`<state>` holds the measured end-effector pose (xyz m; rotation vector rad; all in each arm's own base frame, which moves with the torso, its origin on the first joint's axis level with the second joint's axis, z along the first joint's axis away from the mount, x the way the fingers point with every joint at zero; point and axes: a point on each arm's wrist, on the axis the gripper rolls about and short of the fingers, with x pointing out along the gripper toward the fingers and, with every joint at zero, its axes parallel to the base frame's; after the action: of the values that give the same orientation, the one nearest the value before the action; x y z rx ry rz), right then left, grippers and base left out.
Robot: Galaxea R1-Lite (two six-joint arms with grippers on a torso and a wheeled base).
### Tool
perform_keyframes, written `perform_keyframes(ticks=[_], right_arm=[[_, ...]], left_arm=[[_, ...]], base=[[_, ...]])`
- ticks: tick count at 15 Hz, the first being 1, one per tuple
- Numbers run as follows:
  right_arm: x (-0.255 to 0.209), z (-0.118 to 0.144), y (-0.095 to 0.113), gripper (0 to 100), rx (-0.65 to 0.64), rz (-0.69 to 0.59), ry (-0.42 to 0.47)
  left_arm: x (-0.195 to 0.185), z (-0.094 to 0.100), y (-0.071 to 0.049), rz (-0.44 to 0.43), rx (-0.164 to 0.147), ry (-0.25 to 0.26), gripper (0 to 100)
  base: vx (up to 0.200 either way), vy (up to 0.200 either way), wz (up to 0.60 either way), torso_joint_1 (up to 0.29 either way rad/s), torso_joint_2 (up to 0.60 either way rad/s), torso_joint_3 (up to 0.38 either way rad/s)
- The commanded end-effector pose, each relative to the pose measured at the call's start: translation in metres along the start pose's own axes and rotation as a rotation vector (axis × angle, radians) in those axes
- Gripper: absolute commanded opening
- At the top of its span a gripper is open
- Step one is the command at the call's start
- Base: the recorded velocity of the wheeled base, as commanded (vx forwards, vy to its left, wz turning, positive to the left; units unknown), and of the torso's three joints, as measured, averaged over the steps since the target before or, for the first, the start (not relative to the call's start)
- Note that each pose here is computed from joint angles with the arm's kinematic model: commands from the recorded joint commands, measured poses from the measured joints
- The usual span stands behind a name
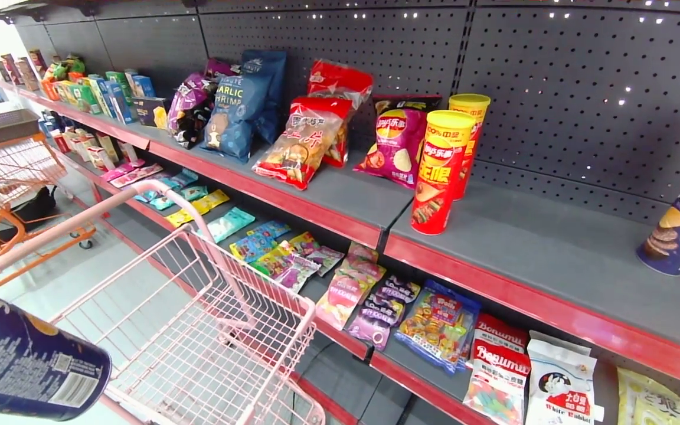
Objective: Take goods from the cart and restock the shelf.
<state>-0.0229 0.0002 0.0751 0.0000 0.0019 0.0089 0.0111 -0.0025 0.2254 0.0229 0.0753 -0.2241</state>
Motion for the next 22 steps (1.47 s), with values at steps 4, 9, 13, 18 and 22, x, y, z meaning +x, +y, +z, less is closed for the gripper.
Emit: perform_keyframes(ticks=[4,9,13,18,22], right_arm=[[0.000,0.000,0.000,100,0.000,0.000,0.001],[0.000,0.000,0.000,100,0.000,0.000,0.001],[0.000,0.000,0.000,100,0.000,0.000,0.001],[0.000,0.000,0.000,100,0.002,0.000,0.001],[0.000,0.000,0.000,100,0.000,0.000,0.001]], left_arm=[[-0.015,-0.015,0.000,-0.002,0.001,-0.005,0],[-0.022,-0.028,0.000,-0.006,0.033,-0.018,0],[-0.022,-0.029,0.000,-0.003,0.038,-0.016,0],[-0.022,-0.029,0.000,0.008,0.062,-0.017,0],[-0.022,-0.029,0.000,0.008,0.088,-0.018,0]], base=[[0.000,0.000,0.00,0.171,-0.40,-0.238],[0.000,0.000,-0.60,0.159,-0.37,-0.204],[0.000,0.000,-0.60,0.034,-0.07,-0.035],[0.000,0.000,-0.60,0.007,0.00,0.000],[0.000,0.000,0.00,0.000,0.00,0.000]])
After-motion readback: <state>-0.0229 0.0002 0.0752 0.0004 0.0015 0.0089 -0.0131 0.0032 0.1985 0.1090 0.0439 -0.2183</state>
